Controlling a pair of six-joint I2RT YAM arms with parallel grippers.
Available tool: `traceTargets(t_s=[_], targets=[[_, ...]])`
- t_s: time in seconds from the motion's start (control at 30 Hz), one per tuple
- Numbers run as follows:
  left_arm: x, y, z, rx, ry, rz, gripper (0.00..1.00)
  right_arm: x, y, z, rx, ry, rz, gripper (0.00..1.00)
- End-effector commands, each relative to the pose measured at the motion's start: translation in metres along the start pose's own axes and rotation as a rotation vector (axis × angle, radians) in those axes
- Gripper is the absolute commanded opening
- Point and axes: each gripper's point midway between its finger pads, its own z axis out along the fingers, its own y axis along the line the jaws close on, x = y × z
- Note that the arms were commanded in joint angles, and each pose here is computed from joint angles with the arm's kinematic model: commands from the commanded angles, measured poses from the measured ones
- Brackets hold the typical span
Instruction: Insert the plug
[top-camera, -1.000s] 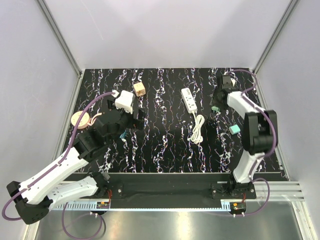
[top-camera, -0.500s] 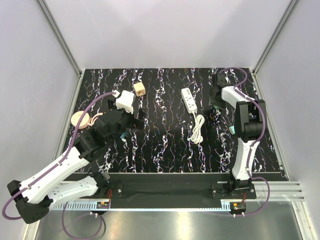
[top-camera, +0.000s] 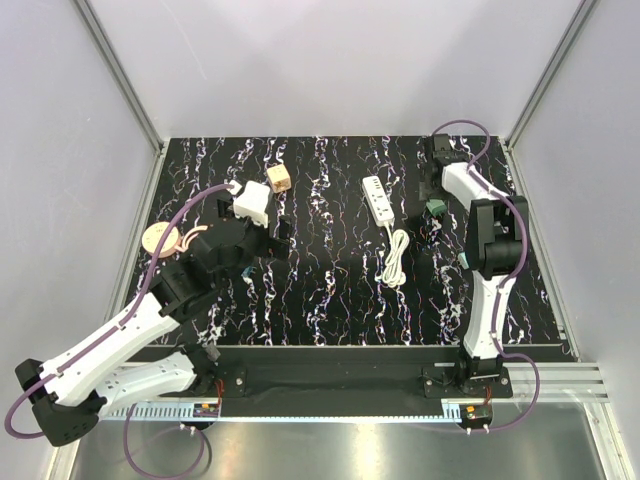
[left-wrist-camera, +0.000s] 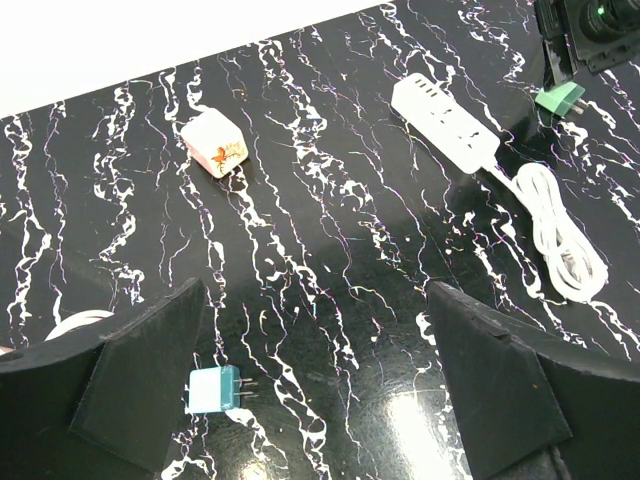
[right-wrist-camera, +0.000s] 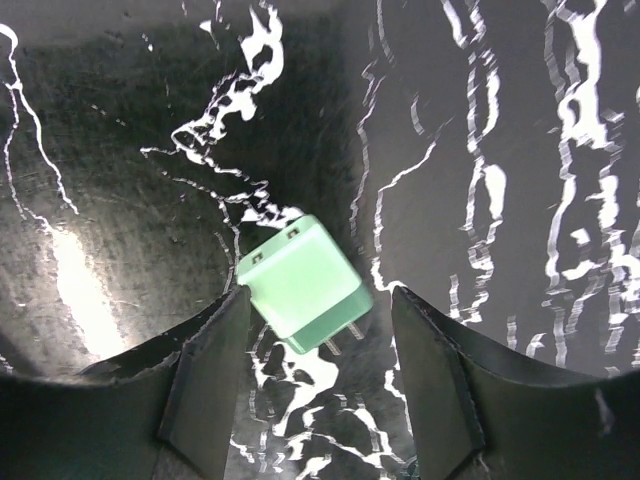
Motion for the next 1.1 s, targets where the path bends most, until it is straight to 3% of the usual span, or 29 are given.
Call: traceTargets(t_s=[0.0, 0.3, 0.57, 0.67, 0.7, 0.93, 1.07], targets=[[-0.009, -0.001, 0.002, 0.0, -0.037, -0.002, 0.99, -0.017, -0.009, -0.006, 0.042, -0.008, -0.083, 0.66], [-0.008, -0.002, 0.003, 0.0, -0.03, 0.002, 0.99, -0.007, 0.015, 0.005, -0.098, 0.074, -0.197, 0.67], [-0.009, -0.004, 0.002, 0.011, -0.032, 0.001, 0.99, -0.001, 0.007, 0.017, -0.093, 0.131, -0.232, 0.66], [-0.008, -0.005, 0.001, 0.016, -0.031, 0.001, 0.99, -0.001, 0.006, 0.018, -0.097, 0.136, -0.221, 0.57], [-0.008, -0.005, 0.002, 0.017, -0.03, 0.001, 0.99, -0.003, 0.003, 0.016, -0.081, 0.129, -0.212, 0.46], [-0.003, -0.018, 0.005, 0.076, -0.004, 0.009, 0.98, -0.018, -0.003, -0.007, -0.067, 0.093, -0.147, 0.17], [-0.001, -0.021, 0.006, 0.088, 0.004, 0.008, 0.98, -0.027, 0.013, -0.047, -0.174, 0.054, 0.032, 0.14]])
